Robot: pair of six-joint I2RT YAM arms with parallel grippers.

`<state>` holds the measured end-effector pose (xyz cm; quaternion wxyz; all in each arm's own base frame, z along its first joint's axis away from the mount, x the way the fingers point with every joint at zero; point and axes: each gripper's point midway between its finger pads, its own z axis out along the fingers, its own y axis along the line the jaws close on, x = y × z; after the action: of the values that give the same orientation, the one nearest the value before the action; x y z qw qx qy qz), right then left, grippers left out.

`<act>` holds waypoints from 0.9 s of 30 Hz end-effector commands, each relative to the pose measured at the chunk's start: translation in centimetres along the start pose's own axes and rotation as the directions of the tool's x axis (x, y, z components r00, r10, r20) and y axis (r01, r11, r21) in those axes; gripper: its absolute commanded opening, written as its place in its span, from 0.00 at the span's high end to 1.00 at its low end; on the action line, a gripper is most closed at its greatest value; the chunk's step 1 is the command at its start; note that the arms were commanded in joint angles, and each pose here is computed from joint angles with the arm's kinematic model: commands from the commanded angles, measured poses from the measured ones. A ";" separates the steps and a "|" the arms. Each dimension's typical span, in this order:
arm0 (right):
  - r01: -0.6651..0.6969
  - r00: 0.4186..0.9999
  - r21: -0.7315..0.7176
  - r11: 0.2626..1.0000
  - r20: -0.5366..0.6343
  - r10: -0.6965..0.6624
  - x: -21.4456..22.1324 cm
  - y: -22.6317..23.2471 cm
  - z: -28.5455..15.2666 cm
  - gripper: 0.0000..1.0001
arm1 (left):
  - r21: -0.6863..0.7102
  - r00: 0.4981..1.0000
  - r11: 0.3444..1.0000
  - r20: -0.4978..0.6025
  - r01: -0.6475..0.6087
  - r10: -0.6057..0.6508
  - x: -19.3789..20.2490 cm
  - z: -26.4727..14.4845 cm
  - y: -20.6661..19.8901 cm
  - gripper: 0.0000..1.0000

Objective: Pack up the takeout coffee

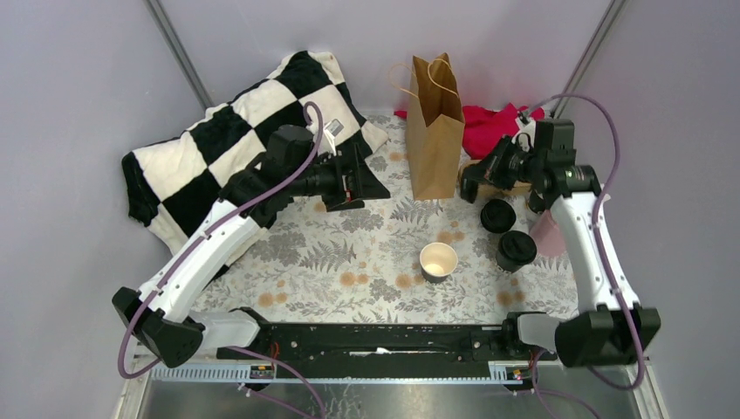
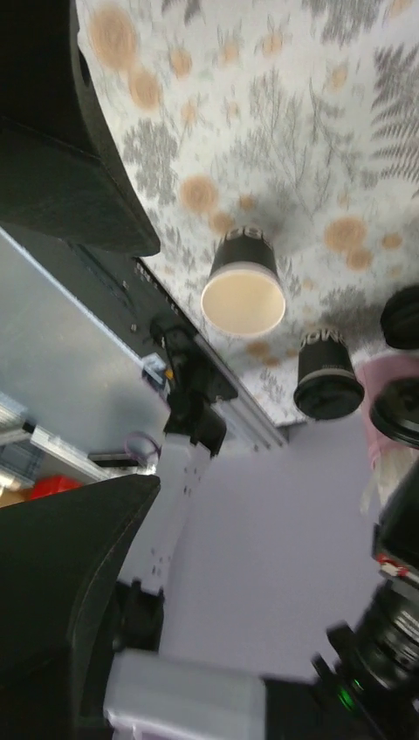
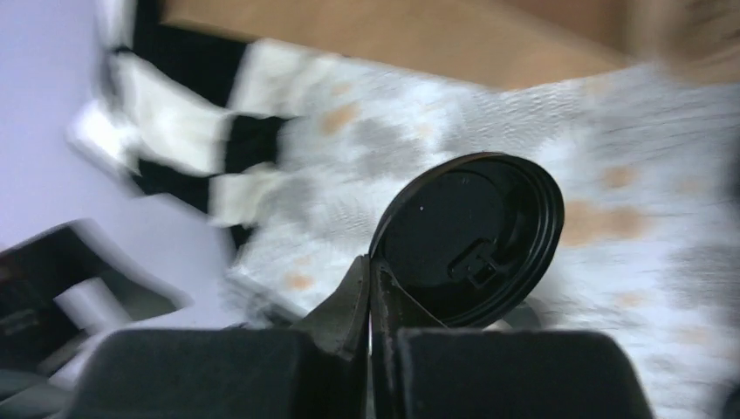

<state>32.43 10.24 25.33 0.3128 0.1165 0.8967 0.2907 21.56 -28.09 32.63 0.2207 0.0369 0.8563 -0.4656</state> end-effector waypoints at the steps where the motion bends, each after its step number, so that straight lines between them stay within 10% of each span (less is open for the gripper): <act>1: -0.270 0.962 -0.457 0.847 -0.162 0.219 2.3 10.4 -3.8 1.00 | 0.258 0.994 0.964 0.065 0.064 -0.083 -1.2 -0.6 -4.8 0.01; 14: -0.412 0.901 -0.642 0.647 -0.393 0.183 6.6 19.6 -8.1 1.00 | 0.230 0.992 0.973 0.127 -0.039 0.009 1.7 2.2 -7.2 0.01; 27: -0.446 0.865 -0.650 0.615 -0.489 0.110 8.3 19.6 -9.6 1.00 | 0.290 0.981 0.957 0.189 -0.011 -0.046 1.7 0.0 -7.9 0.01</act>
<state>22.62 24.98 37.81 0.1075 0.0960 0.7245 0.6740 18.08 -33.60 35.12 0.2566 0.0237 0.7893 -0.5573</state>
